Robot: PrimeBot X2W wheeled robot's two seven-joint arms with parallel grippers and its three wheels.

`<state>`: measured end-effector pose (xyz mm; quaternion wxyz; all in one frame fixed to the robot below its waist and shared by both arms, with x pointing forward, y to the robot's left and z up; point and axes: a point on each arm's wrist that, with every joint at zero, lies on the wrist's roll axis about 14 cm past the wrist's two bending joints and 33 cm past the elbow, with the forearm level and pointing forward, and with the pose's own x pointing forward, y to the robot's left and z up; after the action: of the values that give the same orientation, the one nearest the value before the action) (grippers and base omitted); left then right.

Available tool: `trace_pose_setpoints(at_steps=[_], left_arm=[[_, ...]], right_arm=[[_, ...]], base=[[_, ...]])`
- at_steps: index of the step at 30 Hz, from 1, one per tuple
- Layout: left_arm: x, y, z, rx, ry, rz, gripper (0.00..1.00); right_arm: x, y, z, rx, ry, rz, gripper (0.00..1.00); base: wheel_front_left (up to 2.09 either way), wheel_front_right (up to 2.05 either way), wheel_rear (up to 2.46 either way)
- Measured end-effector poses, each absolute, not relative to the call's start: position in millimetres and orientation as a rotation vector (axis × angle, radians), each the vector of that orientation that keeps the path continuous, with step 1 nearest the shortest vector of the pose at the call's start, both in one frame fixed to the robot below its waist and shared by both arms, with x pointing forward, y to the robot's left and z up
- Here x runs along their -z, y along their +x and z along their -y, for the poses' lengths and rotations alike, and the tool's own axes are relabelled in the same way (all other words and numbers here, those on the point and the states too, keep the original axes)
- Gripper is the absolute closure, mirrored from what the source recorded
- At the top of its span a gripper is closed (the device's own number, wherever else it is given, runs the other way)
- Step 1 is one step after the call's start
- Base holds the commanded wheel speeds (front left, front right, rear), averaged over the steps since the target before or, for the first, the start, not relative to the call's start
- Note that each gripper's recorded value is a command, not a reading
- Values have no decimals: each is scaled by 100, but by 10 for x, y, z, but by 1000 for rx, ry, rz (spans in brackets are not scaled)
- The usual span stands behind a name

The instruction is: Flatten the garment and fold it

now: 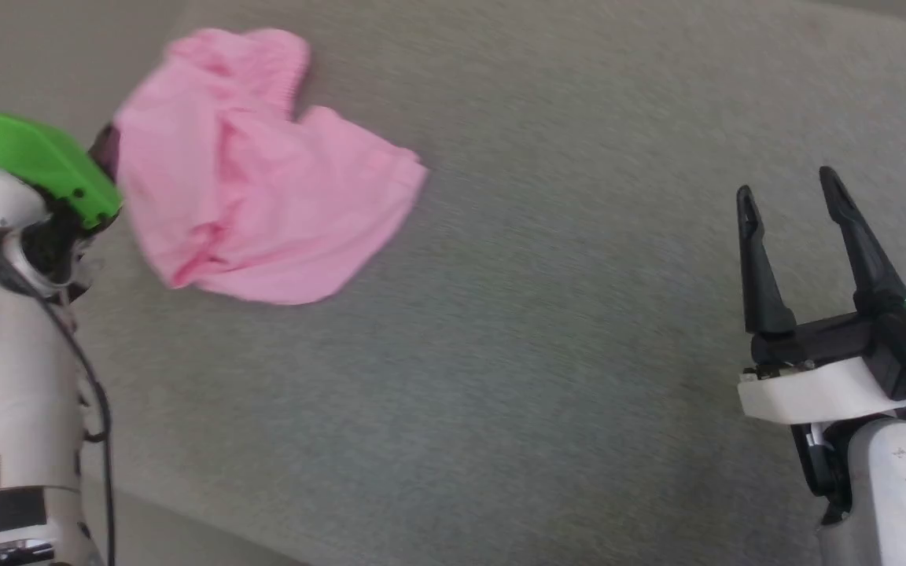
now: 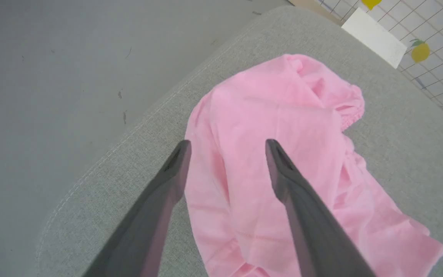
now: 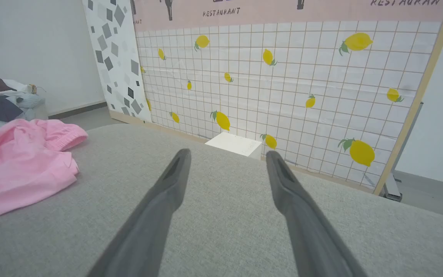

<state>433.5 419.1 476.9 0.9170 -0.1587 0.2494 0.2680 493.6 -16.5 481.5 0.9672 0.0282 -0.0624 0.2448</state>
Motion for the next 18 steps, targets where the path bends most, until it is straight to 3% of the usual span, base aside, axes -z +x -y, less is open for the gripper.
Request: trace_pose_setpoints(at_steps=[5,12,14,18], left_arm=[[-3946,4289,-3897,-568,-469,-854,0],[-3504,4232,-3719,-601,-511,-1052,0],[-3490,4251,-3701,-592,-507,-1073,100],[-3628,4359,-3756,-571,-376,-952,100]], right_arm=[[-4510,4991,546,-403,36,60,0],[-4192,4947,870,-325,19,-22,0],[-4138,4923,940,-307,16,-39,0],[-4173,4897,1011,-288,14,-37,0]], base=[[0,0,0],[0,0,0],[0,0,0],[0,0,0]])
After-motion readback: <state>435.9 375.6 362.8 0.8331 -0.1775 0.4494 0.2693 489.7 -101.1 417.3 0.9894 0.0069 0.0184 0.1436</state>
